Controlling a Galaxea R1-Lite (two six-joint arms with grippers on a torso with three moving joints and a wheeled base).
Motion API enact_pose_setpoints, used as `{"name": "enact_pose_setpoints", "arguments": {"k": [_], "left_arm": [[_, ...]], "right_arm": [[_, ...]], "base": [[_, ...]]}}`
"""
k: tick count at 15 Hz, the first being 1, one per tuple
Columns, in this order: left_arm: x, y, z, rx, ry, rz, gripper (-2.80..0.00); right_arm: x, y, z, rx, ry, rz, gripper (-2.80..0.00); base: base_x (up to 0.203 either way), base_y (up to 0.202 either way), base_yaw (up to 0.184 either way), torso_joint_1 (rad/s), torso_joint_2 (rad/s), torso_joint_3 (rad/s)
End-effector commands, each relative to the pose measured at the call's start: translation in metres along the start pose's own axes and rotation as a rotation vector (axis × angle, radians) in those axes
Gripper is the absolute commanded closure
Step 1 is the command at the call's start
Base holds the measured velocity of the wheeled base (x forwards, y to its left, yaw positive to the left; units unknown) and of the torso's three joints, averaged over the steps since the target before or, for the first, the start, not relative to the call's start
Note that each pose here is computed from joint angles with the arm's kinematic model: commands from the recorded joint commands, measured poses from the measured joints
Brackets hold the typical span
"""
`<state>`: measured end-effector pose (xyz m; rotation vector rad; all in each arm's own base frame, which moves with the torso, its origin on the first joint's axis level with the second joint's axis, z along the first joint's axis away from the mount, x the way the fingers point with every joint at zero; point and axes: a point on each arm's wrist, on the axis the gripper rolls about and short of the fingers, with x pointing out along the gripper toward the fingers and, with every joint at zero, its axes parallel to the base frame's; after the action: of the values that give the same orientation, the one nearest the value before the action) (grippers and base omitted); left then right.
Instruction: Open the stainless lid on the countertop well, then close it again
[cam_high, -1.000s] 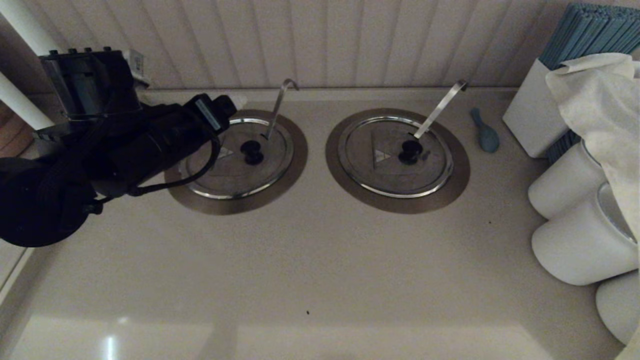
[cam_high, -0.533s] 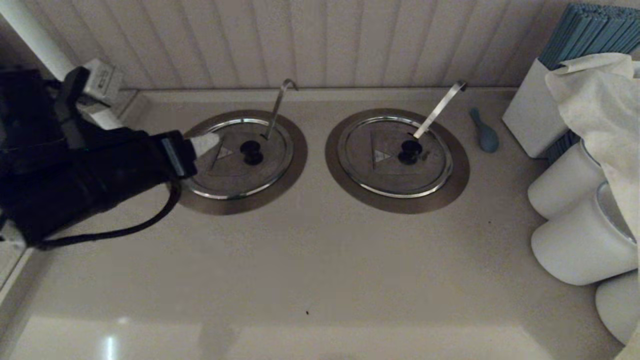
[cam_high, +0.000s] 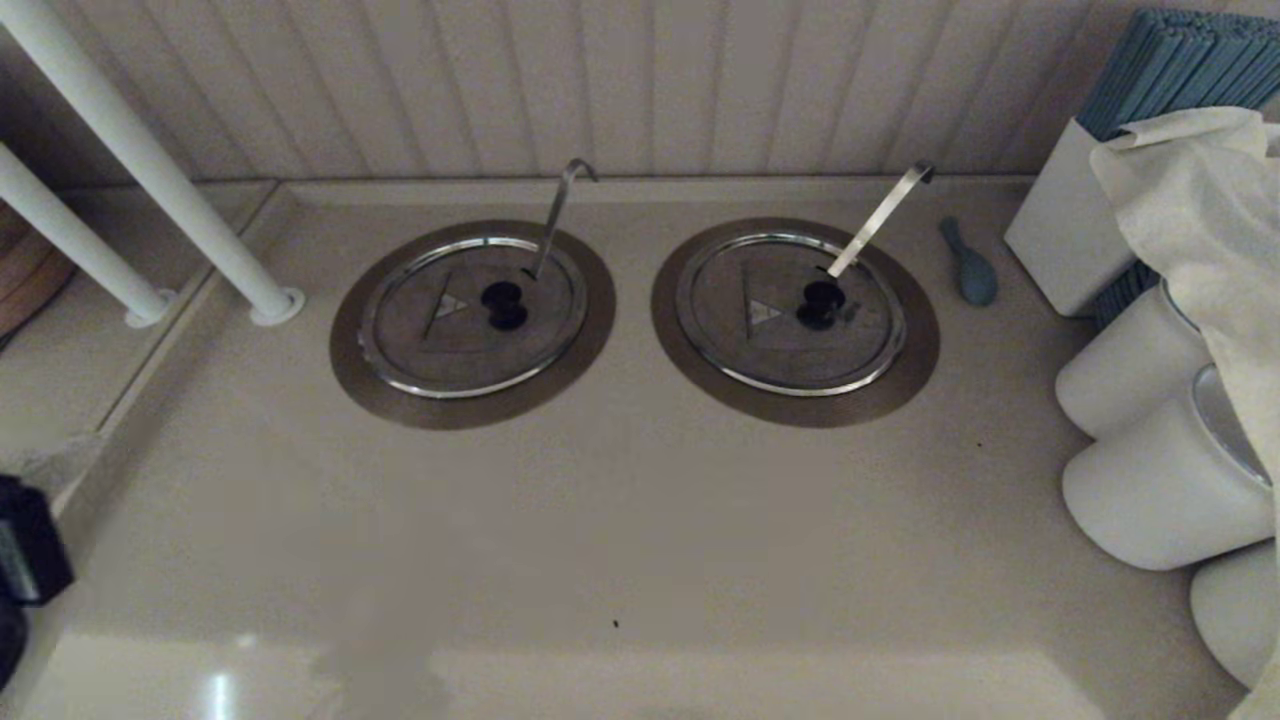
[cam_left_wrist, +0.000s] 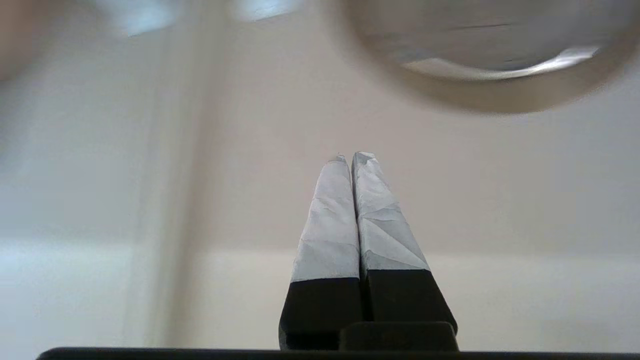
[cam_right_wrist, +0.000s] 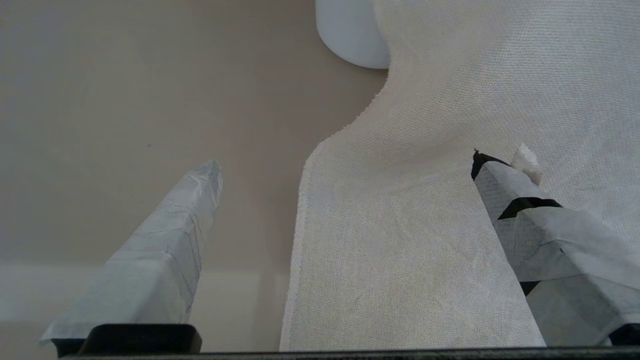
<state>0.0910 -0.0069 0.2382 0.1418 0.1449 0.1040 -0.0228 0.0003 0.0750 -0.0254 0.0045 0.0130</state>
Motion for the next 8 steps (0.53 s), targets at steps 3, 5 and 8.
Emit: {"name": "enact_pose_setpoints", "arguments": {"k": [3, 5, 8], "left_arm": [[-0.087, 0.021, -0.020, -0.034, -0.141, 0.172, 0.00], [-0.109, 0.022, -0.037, -0.035, -0.193, 0.196, 0.00], [-0.134, 0.016, -0.076, 0.004, -0.302, 0.082, 0.00]], "right_arm": [[0.000, 0.000, 0.000, -0.001, 0.001, 0.001, -2.80], [0.000, 0.000, 0.000, -0.001, 0.001, 0.001, -2.80], [0.000, 0.000, 0.000, -0.001, 0.001, 0.001, -2.80]], "base": [[0.000, 0.000, 0.000, 0.000, 0.00, 0.000], [0.000, 0.000, 0.000, 0.000, 0.00, 0.000], [0.000, 0.000, 0.000, 0.000, 0.00, 0.000]]}}
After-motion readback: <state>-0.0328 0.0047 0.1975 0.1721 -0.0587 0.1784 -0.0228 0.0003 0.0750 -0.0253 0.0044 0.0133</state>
